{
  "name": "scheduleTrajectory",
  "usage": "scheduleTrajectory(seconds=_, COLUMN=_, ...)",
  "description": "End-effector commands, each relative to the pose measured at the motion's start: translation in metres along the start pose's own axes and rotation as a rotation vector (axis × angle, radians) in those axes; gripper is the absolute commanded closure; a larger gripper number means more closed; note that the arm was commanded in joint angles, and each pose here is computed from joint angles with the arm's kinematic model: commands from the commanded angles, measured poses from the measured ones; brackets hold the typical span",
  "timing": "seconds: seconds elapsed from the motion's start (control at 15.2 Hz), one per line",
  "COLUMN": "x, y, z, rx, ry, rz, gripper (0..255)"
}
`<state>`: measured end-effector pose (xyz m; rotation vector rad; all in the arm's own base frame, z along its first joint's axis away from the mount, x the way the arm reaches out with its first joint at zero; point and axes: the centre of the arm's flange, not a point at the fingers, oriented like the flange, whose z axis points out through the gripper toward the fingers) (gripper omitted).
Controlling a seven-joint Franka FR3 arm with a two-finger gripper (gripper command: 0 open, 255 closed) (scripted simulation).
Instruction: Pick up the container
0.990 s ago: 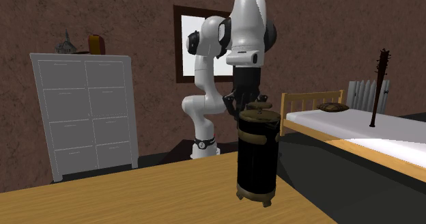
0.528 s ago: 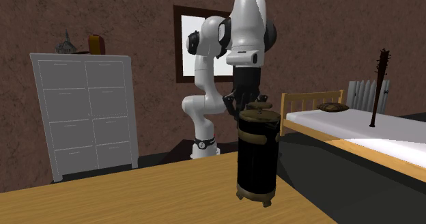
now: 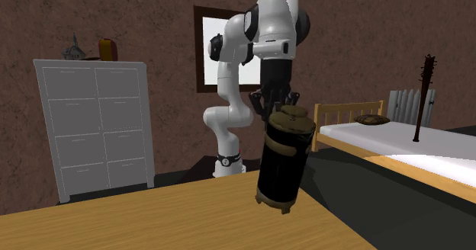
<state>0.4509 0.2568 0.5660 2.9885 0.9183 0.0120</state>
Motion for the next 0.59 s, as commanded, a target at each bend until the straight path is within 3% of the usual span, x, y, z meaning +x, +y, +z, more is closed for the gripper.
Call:
scheduleTrajectory(seconds=0.0, x=-0.001, y=0.000, z=-0.011, rx=-0.001, ry=0.003, rz=0.000, gripper=255)
scheduleTrajectory(seconds=0.53, x=-0.001, y=0.000, z=-0.043, rx=-0.001, ry=0.003, rz=0.000, gripper=255)
